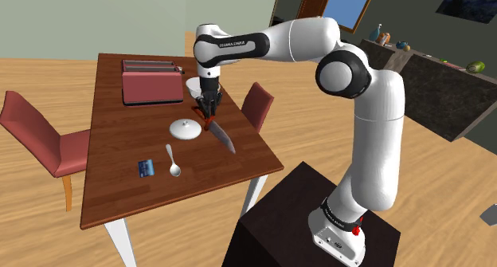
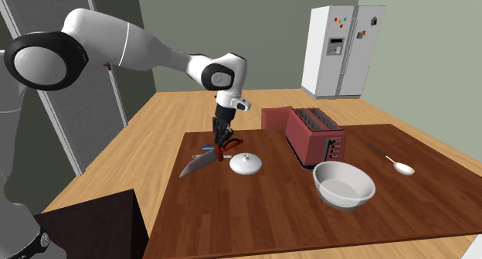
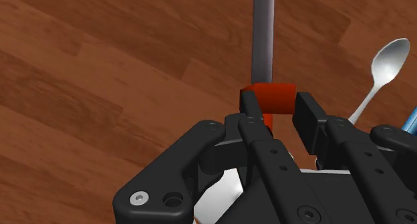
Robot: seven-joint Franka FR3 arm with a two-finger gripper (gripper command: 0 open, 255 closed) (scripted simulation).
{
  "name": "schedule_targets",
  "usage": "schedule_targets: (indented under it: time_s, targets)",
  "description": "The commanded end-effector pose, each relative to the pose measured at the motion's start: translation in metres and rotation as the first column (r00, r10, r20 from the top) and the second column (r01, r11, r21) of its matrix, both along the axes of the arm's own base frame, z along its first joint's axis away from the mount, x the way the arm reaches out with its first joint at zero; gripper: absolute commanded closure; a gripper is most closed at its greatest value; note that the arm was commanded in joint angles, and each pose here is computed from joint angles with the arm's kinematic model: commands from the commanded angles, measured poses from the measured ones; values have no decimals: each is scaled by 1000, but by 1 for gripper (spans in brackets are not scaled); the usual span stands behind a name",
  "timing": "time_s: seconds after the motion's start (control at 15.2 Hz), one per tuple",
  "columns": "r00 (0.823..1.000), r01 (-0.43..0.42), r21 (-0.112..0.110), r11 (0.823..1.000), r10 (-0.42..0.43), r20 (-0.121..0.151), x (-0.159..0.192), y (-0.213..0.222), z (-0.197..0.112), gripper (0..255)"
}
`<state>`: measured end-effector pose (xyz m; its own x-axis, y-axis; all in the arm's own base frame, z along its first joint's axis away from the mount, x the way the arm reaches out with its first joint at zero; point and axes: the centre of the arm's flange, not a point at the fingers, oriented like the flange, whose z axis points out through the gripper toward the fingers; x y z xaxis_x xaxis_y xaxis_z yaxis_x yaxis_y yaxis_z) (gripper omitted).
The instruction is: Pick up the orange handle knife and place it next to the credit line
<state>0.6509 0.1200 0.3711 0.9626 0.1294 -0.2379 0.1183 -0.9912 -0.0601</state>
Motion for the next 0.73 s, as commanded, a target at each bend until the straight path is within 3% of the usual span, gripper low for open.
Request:
schedule_targets:
  time_s: [0.0,0.66]
  targets:
    - [1000,1,-1,1000,-1,0,-10,23,3,255]
    - [1000,1,-1,1000,-1,0,-50,149,4,255]
